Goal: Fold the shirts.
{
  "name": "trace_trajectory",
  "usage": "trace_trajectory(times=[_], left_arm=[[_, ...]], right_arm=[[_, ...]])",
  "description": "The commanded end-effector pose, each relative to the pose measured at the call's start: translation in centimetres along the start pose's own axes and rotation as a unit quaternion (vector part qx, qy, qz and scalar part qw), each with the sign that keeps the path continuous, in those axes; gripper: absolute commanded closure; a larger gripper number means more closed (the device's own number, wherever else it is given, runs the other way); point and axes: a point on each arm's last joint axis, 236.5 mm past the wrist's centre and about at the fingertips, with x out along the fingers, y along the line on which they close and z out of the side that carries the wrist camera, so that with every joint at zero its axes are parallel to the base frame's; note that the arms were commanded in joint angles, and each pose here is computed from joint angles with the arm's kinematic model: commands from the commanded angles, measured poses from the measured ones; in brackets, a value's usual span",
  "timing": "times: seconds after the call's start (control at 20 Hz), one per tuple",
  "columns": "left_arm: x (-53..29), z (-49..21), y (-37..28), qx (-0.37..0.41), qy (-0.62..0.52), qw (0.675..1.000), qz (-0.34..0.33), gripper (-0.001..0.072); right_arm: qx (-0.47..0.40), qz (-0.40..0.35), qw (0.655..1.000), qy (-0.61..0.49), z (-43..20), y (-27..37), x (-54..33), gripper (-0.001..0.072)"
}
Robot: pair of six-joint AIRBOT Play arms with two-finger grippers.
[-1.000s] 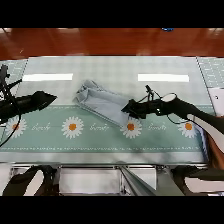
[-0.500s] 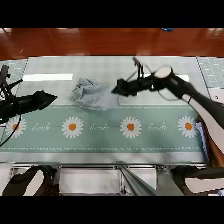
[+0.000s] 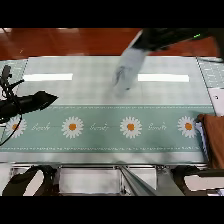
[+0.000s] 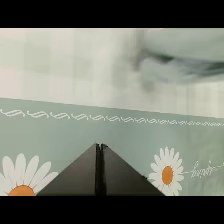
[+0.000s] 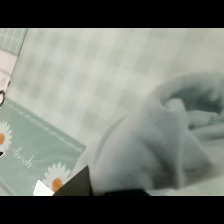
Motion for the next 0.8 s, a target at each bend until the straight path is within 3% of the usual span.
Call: trace_trajectory(times=[0.0, 0.35, 0.75], left_arm=[[0.0, 0.0, 0.0, 0.005, 0.001, 1.0, 0.0, 0.0687], [0.0, 0.1, 0.1, 0.004, -0.002, 1.0, 0.001, 0.0687], [0.3, 1.8, 1.0, -0.002, -0.034, 0.999, 0.016, 0.0688]], right_arm=[[0.027, -0.054, 0.998, -0.036, 1.3, -3.8, -8.4, 0.0683], [0.132, -0.156, 0.974, -0.101, -0.8, -12.8, -22.7, 0.0683], [0.28, -0.277, 0.916, -0.081, -10.0, -21.5, -33.1, 0.0683]])
